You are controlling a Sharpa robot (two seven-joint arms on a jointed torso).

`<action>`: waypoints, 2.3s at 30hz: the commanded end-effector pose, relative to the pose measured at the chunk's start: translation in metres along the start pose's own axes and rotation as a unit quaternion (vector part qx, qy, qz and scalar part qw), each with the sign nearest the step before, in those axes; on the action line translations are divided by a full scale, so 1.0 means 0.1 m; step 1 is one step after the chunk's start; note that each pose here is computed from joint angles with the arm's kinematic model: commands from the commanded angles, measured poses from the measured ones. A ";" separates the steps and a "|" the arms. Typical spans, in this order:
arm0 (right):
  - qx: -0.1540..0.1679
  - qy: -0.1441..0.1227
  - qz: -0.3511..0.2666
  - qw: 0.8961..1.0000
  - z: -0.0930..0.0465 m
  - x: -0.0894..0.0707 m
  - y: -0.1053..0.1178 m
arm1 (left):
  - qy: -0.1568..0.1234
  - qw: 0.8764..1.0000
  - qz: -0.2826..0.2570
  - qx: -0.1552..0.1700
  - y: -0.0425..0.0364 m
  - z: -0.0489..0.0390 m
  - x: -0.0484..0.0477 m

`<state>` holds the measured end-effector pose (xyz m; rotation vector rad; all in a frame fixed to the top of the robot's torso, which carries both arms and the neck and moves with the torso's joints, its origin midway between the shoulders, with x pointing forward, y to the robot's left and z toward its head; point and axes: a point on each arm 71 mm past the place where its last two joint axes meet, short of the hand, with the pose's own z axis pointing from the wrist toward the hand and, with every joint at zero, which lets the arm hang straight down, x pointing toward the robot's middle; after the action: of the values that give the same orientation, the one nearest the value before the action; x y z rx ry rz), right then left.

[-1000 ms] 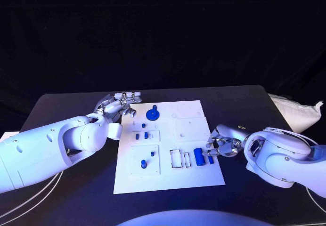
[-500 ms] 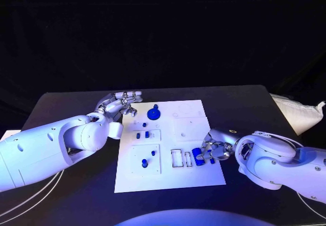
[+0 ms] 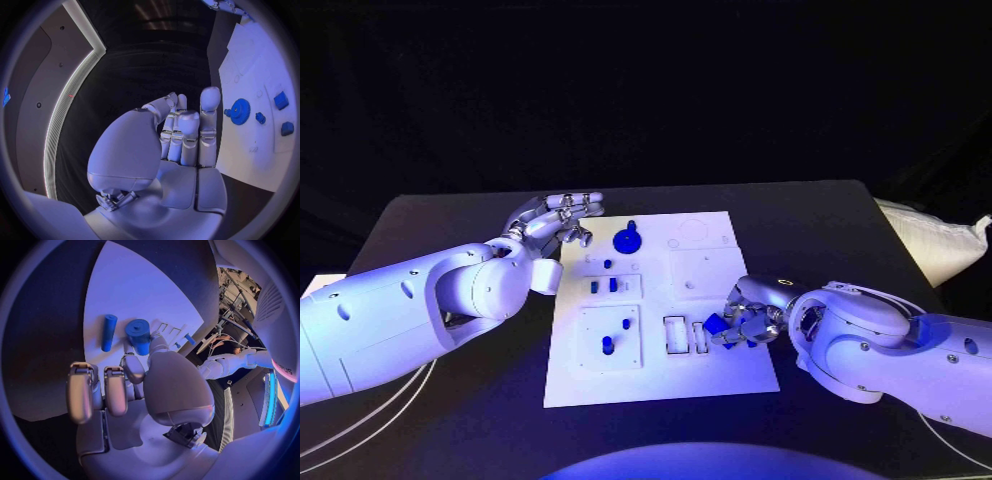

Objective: Assemble the parts on the task board

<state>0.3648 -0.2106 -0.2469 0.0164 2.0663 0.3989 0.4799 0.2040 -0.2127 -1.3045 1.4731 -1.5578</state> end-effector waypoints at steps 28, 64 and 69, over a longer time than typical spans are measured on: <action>-0.025 -0.007 0.115 0.993 -0.12 0.01 0.28 | 0.014 1.000 0.000 0.002 -0.002 -0.002 0.017; -0.052 0.004 0.075 0.996 0.02 0.07 0.45 | 0.021 1.000 -0.002 -0.004 0.011 0.006 0.046; -0.058 0.005 0.068 0.996 0.01 0.07 0.46 | 0.021 1.000 -0.002 -0.004 0.011 0.006 0.045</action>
<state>0.3560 -0.1673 -0.2410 0.1374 2.0621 0.5949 0.4796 0.2021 -0.2135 -1.2984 1.4956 -1.5680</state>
